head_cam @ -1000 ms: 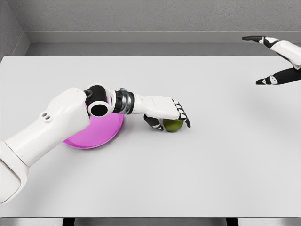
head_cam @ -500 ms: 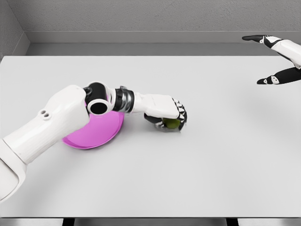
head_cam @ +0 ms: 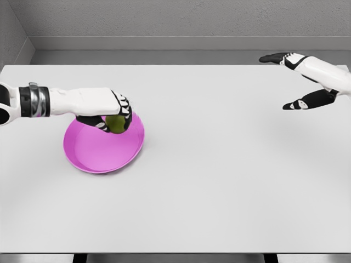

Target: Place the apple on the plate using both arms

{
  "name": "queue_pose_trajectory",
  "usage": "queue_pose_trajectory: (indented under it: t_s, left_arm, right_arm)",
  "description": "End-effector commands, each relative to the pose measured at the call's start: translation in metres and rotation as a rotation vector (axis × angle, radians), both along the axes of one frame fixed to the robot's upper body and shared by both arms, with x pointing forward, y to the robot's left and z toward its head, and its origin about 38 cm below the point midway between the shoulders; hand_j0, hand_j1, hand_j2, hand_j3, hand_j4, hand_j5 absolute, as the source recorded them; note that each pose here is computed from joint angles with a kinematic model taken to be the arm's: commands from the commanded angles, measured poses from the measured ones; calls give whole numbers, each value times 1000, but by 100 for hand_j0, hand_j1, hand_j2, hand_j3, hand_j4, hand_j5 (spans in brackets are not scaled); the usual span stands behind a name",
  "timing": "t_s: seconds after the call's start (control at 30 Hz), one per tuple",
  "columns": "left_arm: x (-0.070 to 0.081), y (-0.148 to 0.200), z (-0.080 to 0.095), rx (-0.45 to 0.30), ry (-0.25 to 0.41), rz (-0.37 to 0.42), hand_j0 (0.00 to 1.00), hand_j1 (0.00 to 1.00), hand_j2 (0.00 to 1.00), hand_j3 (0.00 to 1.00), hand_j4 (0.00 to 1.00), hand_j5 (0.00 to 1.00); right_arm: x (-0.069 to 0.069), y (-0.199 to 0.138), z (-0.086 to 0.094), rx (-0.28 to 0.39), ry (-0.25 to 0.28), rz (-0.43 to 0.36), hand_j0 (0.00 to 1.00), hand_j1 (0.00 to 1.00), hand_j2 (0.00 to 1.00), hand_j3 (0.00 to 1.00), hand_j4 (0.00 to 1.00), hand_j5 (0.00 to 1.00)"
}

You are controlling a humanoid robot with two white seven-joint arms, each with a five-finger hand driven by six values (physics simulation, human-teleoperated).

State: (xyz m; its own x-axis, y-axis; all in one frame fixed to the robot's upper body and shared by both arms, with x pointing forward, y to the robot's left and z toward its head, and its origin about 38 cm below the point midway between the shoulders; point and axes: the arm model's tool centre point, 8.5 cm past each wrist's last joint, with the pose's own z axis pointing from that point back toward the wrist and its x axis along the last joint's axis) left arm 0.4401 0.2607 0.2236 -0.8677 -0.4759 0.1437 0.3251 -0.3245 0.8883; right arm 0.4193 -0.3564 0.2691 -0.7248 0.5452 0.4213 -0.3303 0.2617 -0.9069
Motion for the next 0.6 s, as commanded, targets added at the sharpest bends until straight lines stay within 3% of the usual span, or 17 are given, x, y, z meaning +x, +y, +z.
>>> queue_pose_trajectory:
  t_s: [0.0, 0.1, 0.17, 0.23, 0.33, 0.4, 0.43, 0.5, 0.57]
  left_arm:
    - [5, 23, 0, 14, 12, 62, 44, 44, 44, 44, 44, 44]
    - [4, 22, -4, 13, 20, 61, 49, 49, 49, 49, 49, 49]
    - [3, 23, -9, 10, 31, 67, 73, 73, 73, 73, 73, 73]
    - [3, 23, -8, 4, 34, 67, 89, 89, 89, 89, 89, 89]
    - [4, 24, -6, 3, 30, 70, 100, 100, 100, 100, 100, 100]
    - [7, 25, -3, -8, 22, 81, 100, 100, 100, 100, 100, 100]
    - [17, 40, 10, -61, 14, 142, 100, 100, 100, 100, 100, 100]
    - [30, 69, 9, -156, 69, 256, 100, 100, 100, 100, 100, 100]
    - [44, 101, 0, -161, 87, 377, 100, 100, 100, 100, 100, 100]
  right_arm:
    - [0, 1, 1, 5, 2, 3, 100, 100, 100, 100, 100, 100]
    - [0, 0, 1, 4, 1, 2, 100, 100, 100, 100, 100, 100]
    - [-1, 1, 1, 3, 2, 3, 100, 100, 100, 100, 100, 100]
    - [-1, 1, 1, 3, 1, 4, 100, 100, 100, 100, 100, 100]
    - [-2, -4, 2, -12, 5, -4, 100, 100, 100, 100, 100, 100]
    - [-2, -4, 1, -12, 7, -4, 100, 100, 100, 100, 100, 100]
    - [-3, -4, 0, -12, 8, -4, 100, 100, 100, 100, 100, 100]
    - [-3, -4, 0, -12, 10, -4, 100, 100, 100, 100, 100, 100]
    - [-3, -4, 0, -12, 10, -4, 100, 100, 100, 100, 100, 100]
